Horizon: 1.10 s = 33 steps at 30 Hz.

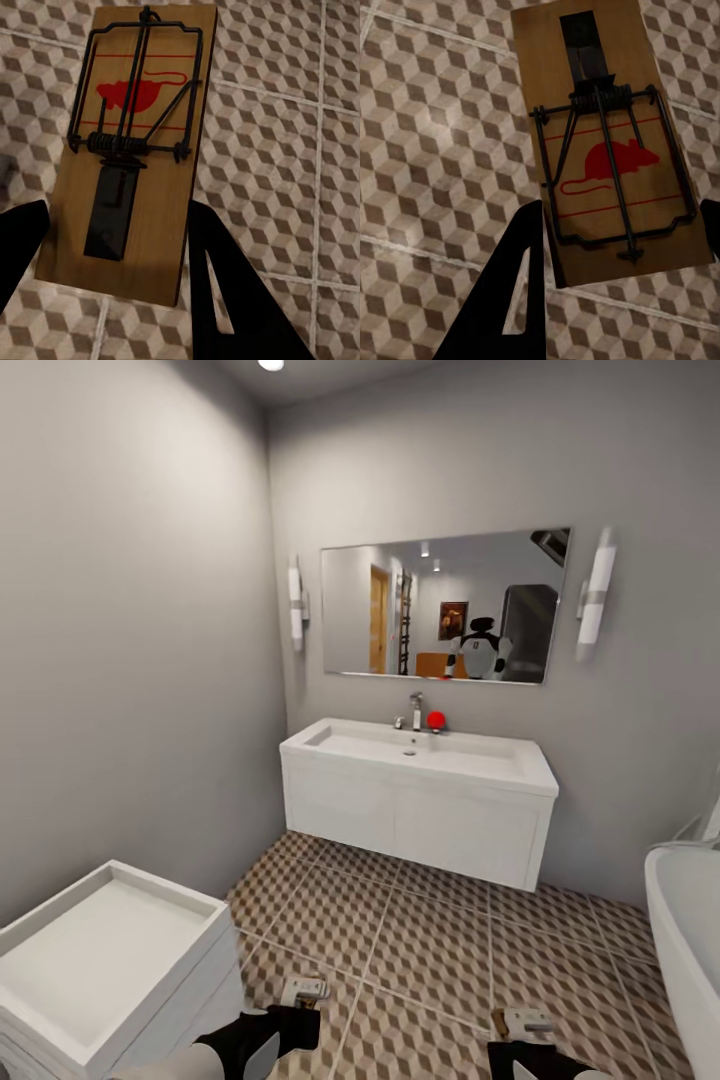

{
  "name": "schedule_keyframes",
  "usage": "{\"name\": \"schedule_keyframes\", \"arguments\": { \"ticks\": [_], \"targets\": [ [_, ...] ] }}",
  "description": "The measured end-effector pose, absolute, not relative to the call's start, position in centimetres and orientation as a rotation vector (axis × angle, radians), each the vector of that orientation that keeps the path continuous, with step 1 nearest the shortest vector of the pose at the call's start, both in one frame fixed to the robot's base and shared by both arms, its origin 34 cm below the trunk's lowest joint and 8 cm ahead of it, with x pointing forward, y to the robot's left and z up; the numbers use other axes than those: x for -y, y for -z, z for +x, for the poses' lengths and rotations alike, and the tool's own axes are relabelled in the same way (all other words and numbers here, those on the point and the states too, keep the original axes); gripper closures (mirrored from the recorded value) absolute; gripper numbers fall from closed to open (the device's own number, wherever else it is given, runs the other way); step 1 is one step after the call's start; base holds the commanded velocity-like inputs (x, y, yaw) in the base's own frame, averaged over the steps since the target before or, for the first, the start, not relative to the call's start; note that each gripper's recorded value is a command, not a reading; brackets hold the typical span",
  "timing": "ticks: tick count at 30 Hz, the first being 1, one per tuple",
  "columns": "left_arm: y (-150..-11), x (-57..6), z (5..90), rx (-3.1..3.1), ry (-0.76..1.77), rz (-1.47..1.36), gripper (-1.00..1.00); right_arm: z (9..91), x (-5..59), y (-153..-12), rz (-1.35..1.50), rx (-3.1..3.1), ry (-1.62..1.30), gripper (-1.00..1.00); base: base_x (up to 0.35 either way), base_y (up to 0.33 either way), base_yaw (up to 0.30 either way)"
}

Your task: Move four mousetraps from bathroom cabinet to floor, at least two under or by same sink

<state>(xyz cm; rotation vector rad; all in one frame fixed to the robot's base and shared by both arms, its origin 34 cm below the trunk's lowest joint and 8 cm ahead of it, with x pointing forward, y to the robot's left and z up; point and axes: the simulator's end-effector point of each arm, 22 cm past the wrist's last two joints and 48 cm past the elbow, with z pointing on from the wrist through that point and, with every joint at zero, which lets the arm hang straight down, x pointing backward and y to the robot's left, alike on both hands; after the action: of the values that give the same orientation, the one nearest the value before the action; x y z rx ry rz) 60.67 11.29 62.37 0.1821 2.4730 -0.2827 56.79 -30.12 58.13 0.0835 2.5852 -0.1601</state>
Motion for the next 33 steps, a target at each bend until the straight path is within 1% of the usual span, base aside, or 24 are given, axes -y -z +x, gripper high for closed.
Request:
{"name": "schedule_keyframes", "arguments": {
  "ticks": [9,14,19,29,33],
  "targets": [
    [-62.6,-11.4,60.9,-2.469,0.280,0.169,1.00,56.8,30.3,-58.2,0.078,-2.584,0.169,1.00,0.324,0.000,0.000],
    [-64.9,-12.5,63.7,-2.434,0.268,0.154,1.00,56.8,30.5,-58.2,0.076,-2.583,0.188,1.00,0.330,0.000,0.000],
    [-67.1,-12.2,65.6,-2.411,0.277,0.156,1.00,57.0,30.2,-58.4,0.096,-2.574,0.186,1.00,0.335,0.000,0.000],
    [-69.1,-11.4,67.1,-2.379,0.285,0.175,1.00,57.3,29.3,-58.4,0.075,-2.567,0.161,1.00,0.337,0.000,0.000],
    [-69.2,-11.3,67.1,-2.377,0.287,0.176,1.00,57.3,29.6,-58.4,0.079,-2.568,0.164,1.00,0.176,0.000,-0.034]
  ]
}}
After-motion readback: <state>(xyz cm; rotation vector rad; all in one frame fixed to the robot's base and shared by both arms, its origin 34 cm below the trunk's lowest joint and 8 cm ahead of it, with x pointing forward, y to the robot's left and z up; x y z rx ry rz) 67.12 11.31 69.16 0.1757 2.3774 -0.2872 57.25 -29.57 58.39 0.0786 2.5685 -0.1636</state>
